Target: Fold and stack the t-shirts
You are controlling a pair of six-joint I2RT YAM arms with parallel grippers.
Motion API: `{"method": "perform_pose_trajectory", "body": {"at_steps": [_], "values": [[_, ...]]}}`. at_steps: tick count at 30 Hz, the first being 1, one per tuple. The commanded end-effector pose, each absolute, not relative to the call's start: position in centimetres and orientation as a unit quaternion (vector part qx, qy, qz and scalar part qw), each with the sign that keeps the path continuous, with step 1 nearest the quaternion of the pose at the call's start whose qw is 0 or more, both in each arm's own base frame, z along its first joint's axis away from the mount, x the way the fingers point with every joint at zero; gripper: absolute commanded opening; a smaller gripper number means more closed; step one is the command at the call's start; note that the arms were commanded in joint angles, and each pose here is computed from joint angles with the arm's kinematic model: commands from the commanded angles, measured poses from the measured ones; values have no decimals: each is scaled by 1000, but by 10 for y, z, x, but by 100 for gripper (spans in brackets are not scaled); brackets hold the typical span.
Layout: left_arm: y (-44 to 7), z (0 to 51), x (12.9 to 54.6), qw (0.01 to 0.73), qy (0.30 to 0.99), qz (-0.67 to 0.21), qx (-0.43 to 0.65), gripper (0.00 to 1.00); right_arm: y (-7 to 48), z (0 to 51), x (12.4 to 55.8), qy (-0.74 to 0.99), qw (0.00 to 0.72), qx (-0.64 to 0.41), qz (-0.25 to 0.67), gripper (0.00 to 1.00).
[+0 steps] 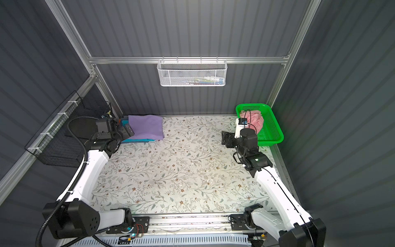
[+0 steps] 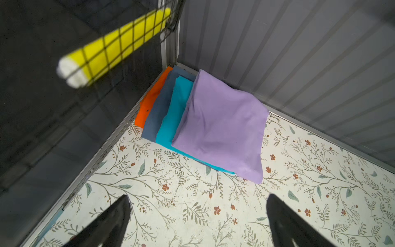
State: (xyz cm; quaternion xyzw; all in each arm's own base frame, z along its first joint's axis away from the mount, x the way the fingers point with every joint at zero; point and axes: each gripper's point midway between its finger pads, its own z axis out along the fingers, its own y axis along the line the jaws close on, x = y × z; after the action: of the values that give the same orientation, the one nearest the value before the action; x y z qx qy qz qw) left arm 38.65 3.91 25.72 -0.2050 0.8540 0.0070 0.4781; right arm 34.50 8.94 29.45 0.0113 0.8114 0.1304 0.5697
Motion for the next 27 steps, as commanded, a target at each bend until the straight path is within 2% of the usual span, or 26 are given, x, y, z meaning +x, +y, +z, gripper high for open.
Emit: {"method": "perform_pose_trajectory", "body": {"at_steps": [1, 6, 9, 11, 14, 21, 27], "values": [[38, 266, 385, 517, 824, -17, -232, 100, 69, 305, 338, 788, 609, 21, 82, 99], [50, 250, 375, 517, 814, 7, -265, 100, 43, 304, 323, 760, 648, 43, 27, 99], [42, 233, 383, 526, 825, 12, -208, 100, 18, 287, 323, 755, 650, 82, -37, 99], [27, 223, 386, 514, 847, 5, -137, 100, 18, 272, 326, 755, 650, 41, -74, 99], [31, 205, 382, 498, 855, 19, -142, 100, 12, 247, 325, 756, 645, 36, -104, 99], [31, 177, 348, 575, 805, 1, -148, 99, 18, 205, 324, 761, 643, 30, -79, 99], [48, 133, 331, 541, 823, 59, -164, 99, 16, 174, 333, 789, 607, 31, -92, 99]]}}
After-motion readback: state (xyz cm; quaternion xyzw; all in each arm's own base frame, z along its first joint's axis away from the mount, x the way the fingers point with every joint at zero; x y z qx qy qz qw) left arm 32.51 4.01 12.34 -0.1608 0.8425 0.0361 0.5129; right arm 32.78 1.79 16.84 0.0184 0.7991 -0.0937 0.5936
